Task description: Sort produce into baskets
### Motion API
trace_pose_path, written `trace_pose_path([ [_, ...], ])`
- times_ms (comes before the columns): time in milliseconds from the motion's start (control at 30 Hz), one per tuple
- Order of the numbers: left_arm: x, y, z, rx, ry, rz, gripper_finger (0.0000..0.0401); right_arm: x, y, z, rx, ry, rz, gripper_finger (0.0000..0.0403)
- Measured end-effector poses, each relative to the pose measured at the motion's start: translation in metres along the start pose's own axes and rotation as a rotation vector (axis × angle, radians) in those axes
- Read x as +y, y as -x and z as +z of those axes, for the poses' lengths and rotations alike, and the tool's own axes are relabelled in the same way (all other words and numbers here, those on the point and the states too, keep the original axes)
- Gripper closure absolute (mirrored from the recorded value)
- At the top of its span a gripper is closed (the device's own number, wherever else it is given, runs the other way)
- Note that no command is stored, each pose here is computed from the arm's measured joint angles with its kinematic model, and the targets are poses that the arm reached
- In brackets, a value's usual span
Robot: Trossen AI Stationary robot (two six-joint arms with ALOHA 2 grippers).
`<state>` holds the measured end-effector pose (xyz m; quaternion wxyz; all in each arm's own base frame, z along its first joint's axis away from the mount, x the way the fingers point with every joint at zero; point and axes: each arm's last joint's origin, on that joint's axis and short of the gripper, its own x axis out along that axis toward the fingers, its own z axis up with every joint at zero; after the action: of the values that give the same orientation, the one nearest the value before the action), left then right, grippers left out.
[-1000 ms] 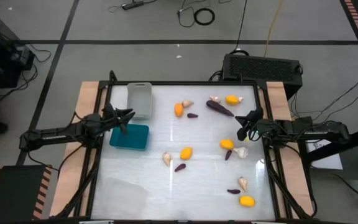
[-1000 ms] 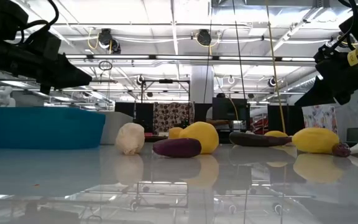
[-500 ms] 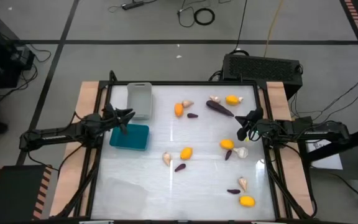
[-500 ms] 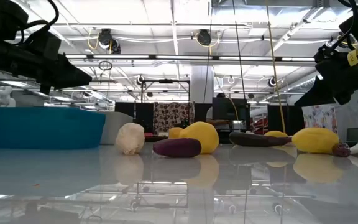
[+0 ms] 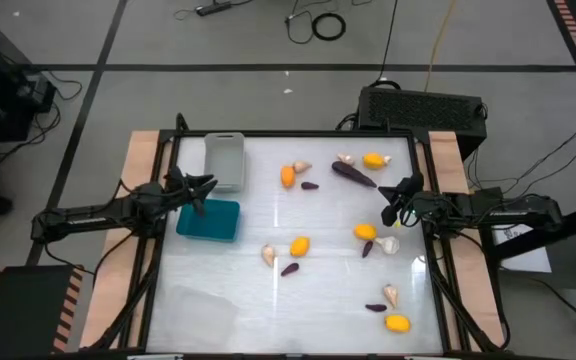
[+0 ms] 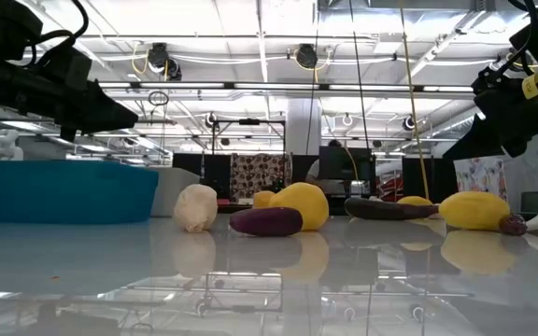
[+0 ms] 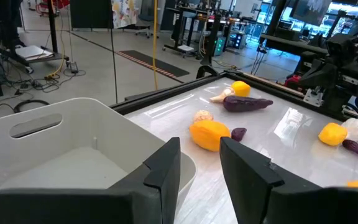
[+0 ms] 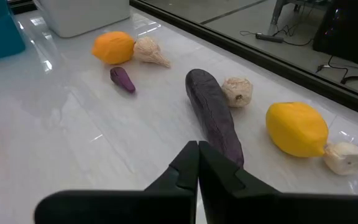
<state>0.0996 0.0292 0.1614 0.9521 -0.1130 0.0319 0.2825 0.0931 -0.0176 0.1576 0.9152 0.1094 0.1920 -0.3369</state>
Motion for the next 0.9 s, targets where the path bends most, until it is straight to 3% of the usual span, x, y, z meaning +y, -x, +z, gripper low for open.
trace_pose_path([
  [600,-0.001,0.000,0.002,-0.024,0.042,-0.012,0.0280,0.000,0.000,0.001,-0.006,-0.013,0.002,0.0399],
  [733,-0.003,0.000,0.002,-0.011,0.169,-0.087,0.0280,0.004,0.001,0.011,-0.096,-0.190,0.038,0.0399],
  [800,-0.004,0.000,0.005,-0.031,0.182,-0.105,0.0280,0.006,0.002,0.018,-0.168,-0.190,0.046,0.0399],
  [900,-0.002,0.000,0.006,-0.066,0.190,-0.026,0.0280,0.009,0.005,0.032,-0.293,-0.161,0.079,0.0399],
])
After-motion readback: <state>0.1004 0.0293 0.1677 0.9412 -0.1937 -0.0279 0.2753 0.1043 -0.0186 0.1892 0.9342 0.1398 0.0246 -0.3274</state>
